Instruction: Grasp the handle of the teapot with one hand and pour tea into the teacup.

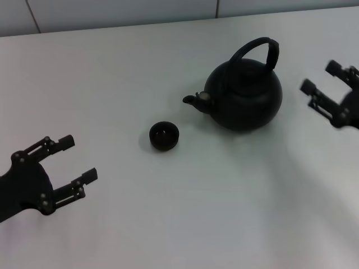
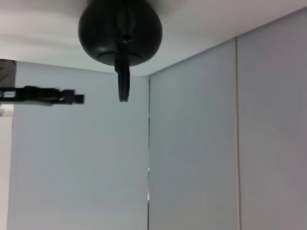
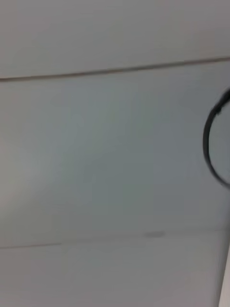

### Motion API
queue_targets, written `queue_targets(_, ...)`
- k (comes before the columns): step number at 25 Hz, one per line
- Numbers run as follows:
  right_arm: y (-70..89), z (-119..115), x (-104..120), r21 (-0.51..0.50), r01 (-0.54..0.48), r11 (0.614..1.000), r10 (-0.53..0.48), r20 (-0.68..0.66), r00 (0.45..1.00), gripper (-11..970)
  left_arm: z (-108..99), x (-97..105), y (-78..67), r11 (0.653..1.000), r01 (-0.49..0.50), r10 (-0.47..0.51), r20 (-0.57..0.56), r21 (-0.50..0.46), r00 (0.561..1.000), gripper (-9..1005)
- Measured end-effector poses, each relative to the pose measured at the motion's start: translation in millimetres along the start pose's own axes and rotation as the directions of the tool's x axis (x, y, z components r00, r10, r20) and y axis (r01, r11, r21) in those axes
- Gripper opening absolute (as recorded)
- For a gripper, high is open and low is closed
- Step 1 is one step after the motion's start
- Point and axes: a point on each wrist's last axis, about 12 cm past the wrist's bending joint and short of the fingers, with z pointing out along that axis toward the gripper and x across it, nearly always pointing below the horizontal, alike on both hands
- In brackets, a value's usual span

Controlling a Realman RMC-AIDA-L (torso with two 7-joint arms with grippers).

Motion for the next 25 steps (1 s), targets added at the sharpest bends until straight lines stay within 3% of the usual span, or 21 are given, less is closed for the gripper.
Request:
queue_targets(1,6.4,-14.4,-3.5,-0.076,0.004,0.997,-0.003,0.012,1.0,724,1.4,1.0,-1.4,1.0,0.007,-0.007,-0.01,0.018,1.0,781)
queue_targets(2,6.4,-14.4,-3.5,-0.076,0.004,0.997,-0.003,0.012,1.0,724,1.4,1.0,-1.4,1.0,0.007,-0.007,-0.01,0.018,1.0,781)
queue_targets(5,9.4,-27.6,-8.4,-0.212,-0.016,0.977,0.005,-0.049,0.999,724,4.4,1.4,-2.6,0.999,0.023,-0.021,-0.026,0.047,0.999,781)
queue_targets(6,6.0,-29.0,-13.2,-0.307,-0.056,0.95,0.01,-0.149,0.989,724,5.4,1.5,-2.5,0.998,0.029,-0.027,-0.032,0.055,0.999,781)
queue_targets(10,-0.7,-22.2,-20.1,-0.388,-0.059,0.92,-0.044,-0.251,0.967,724,11.3,-3.2,5.2,0.991,0.072,-0.062,-0.087,0.113,0.994,781)
queue_targets(11,-4.8,-15.4,-22.9,-0.421,-0.037,0.906,-0.096,-0.288,0.953,725,13.0,-8.4,13.8,0.985,0.094,-0.076,-0.126,0.144,0.989,781)
queue_targets(12,-4.8,-15.4,-22.9,-0.421,-0.037,0.906,-0.096,-0.288,0.953,725,13.0,-8.4,13.8,0.985,0.094,-0.076,-0.126,0.144,0.989,781)
queue_targets(14,-10.0,-6.2,-25.8,-0.453,-0.021,0.891,-0.144,-0.326,0.934,725,21.1,-17.6,28.9,0.973,0.121,-0.08,-0.205,0.196,0.975,781)
queue_targets(18,-19.6,10.9,-34.0,-0.497,-0.033,0.867,-0.182,-0.378,0.908,725,26.9,-22.7,40.1,0.974,0.117,-0.066,-0.249,0.196,0.966,781)
queue_targets(25,-21.5,21.8,-38.9,-0.527,-0.017,0.85,-0.221,-0.384,0.897,725,30.8,-26.8,45.0,0.974,0.109,-0.055,-0.256,0.2,0.965,782)
